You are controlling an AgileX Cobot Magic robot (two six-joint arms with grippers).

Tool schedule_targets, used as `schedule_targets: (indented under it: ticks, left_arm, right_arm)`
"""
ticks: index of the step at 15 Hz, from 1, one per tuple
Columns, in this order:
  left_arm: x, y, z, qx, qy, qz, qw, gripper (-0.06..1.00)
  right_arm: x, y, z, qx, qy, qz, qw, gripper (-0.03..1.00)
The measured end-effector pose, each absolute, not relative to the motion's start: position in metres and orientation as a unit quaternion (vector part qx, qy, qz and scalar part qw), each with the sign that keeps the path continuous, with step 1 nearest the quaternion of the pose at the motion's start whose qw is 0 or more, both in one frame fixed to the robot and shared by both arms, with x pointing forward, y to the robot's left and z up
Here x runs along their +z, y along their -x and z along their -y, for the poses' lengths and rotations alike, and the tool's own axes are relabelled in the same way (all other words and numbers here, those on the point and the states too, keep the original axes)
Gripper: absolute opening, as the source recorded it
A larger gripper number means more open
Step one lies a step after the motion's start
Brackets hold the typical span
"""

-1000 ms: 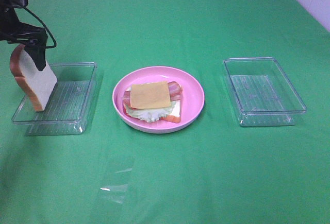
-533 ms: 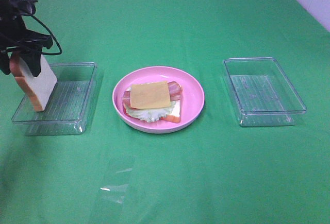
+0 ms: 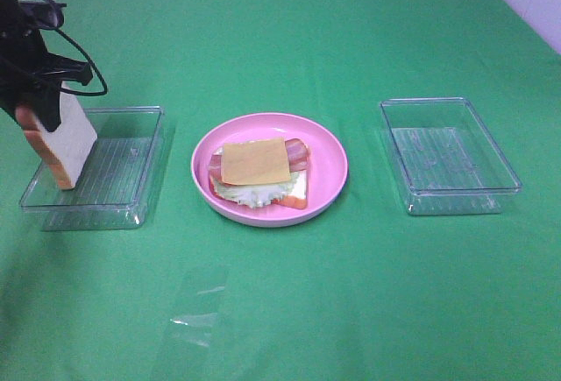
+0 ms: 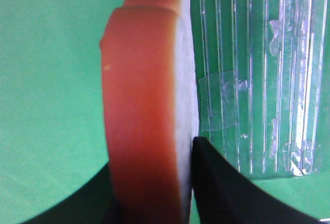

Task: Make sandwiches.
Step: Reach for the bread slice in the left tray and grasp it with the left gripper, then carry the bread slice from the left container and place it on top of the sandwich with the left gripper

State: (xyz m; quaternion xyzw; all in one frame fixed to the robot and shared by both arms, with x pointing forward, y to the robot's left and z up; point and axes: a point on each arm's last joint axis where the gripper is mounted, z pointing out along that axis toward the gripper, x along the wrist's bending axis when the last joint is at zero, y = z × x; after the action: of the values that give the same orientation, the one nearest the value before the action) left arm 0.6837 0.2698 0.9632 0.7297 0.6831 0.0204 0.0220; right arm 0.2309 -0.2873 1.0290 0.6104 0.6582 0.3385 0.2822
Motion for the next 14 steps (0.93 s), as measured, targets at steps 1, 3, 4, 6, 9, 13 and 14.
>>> schedule_targets:
  ticks: [1,3,4,6,9,13,14]
  left_arm:
    - [0.963,-0.684,-0.27,0.02,-0.728,-0.685,0.022,0.29]
    - [0.963,-0.684,-0.269,0.018,-0.727,-0.686,0.024,0.19]
    - [0.963,-0.684,-0.269,0.018,-0.727,-0.686,0.024,0.19]
    - [0.963,-0.684,-0.269,0.018,-0.727,-0.686,0.024,0.19]
    - [0.981,-0.68,-0.27,0.032,-0.719,-0.694,0.036,0.19]
    - [1.044,-0.663,-0.268,0.064,-0.696,-0.708,0.101,0.19]
    - [1.061,-0.657,-0.265,0.061,-0.689,-0.71,0.13,0.19]
  right_arm:
    - [1.029,-0.231,0.287,0.338,-0.61,-0.658,0.282,0.95]
    - [1.029,-0.231,0.287,0.338,-0.61,-0.658,0.282,0.95]
    - [1.029,-0.231,0.287,0.338,-0.61,-0.658,0.282,0.95]
    - [1.029,-0.231,0.287,0.338,-0.61,-0.658,0.282,0.95]
    - [1.029,-0.231,0.287,0.338,-0.61,-0.658,0.282,0.95]
    - [1.029,-0.231,0.287,0.338,-0.61,-0.658,0.282,0.95]
    - [1.029,-0.231,0.287,0.338,-0.61,-0.658,0.282,0.95]
